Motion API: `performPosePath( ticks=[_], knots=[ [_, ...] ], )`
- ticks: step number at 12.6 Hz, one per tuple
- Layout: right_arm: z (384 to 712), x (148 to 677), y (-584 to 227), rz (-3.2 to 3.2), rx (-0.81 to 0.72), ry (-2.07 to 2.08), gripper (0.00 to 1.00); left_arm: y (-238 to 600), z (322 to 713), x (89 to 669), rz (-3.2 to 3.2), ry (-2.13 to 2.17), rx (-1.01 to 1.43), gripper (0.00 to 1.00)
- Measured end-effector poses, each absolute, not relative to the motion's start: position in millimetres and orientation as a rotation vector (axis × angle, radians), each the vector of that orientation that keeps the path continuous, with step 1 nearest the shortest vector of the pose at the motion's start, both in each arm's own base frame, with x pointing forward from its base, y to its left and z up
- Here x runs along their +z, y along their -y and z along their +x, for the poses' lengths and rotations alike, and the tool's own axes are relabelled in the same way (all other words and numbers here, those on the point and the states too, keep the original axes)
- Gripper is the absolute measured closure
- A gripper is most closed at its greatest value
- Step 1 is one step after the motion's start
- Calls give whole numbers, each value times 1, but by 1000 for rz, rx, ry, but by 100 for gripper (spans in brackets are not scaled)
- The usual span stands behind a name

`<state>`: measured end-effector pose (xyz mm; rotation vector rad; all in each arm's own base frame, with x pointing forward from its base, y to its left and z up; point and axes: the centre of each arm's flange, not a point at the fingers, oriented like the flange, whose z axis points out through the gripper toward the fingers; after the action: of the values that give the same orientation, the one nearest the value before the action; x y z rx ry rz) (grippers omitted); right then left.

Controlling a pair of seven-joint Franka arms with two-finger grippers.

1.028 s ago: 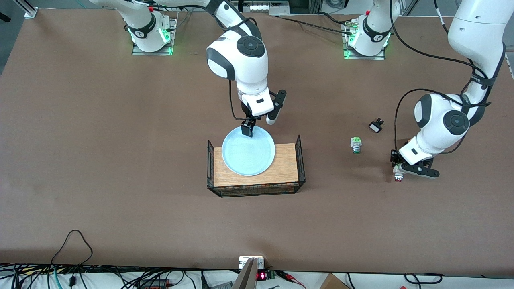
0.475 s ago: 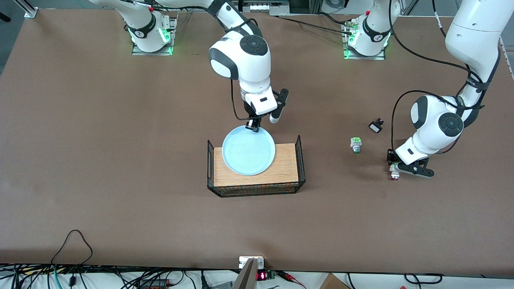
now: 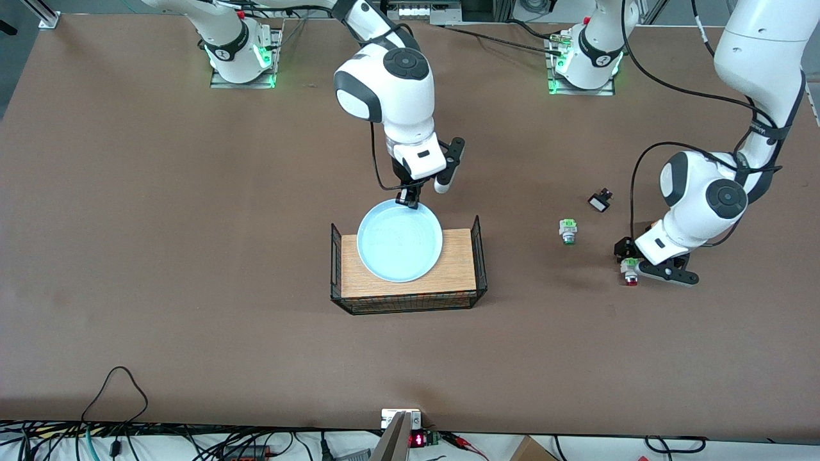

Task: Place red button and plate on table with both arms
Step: 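Lower the button beside the orange box while the right gripper grips the plate, then lift the plate with the right gripper while the left gripper releases the button, then lower the plate onto the table while the left gripper returns to rest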

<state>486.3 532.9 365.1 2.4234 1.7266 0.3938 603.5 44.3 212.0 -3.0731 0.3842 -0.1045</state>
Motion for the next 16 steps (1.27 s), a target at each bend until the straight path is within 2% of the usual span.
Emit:
performPosePath(
  ticks=[3,6,9,12,16],
  knots=[
    [485,410,-529,2461,407,-1693,98,-29,618,263,-3065,-387,15,0],
    [474,484,-511,2499,423,-1651,98,5,638,342,-3058,-355,149,0],
    [463,540,-472,2524,318,-1565,98,43,649,416,-3063,-314,196,0],
    [494,558,-401,2598,194,-1385,98,84,642,468,-3071,-242,256,0],
    [557,513,-298,2760,29,-958,98,105,630,532,-3073,-212,292,0]
  ],
)
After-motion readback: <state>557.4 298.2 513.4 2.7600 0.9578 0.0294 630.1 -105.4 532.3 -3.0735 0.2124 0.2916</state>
